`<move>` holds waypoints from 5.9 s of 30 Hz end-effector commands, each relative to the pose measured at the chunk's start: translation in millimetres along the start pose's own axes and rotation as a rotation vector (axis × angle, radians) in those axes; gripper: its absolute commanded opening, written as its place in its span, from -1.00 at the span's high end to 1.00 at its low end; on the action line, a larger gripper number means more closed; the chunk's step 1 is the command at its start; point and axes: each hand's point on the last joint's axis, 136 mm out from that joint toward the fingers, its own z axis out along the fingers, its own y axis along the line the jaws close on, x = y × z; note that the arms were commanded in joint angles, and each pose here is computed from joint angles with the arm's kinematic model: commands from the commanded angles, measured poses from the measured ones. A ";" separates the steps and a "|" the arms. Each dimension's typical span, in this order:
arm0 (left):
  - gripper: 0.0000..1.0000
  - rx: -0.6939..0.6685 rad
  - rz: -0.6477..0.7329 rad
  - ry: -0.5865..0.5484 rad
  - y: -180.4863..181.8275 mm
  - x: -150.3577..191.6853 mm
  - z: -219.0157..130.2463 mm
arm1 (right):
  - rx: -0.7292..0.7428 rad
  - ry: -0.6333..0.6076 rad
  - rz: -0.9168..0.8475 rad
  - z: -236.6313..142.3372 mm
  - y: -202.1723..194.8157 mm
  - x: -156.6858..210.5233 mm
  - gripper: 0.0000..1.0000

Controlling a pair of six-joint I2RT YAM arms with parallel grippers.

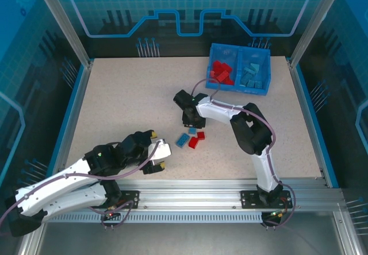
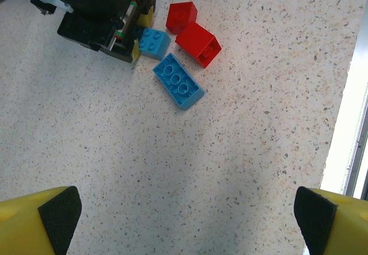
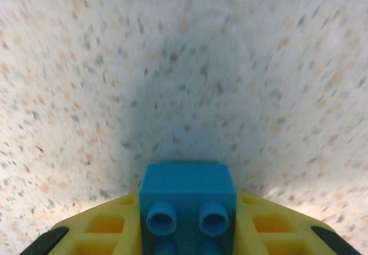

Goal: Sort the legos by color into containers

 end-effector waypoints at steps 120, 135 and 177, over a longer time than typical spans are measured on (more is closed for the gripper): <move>0.55 -0.152 -0.909 0.226 -12.1 -62.1 197.3 | -0.549 -0.022 -0.105 -164.0 -120.7 66.9 -0.82; 0.67 -0.254 -0.843 -0.156 150.0 -204.3 202.2 | -0.577 -0.393 0.203 -240.3 -175.6 14.2 -0.90; -0.79 -0.272 -0.825 -0.937 318.7 -301.1 178.2 | -0.447 -0.327 0.156 -197.5 -188.8 28.7 -0.93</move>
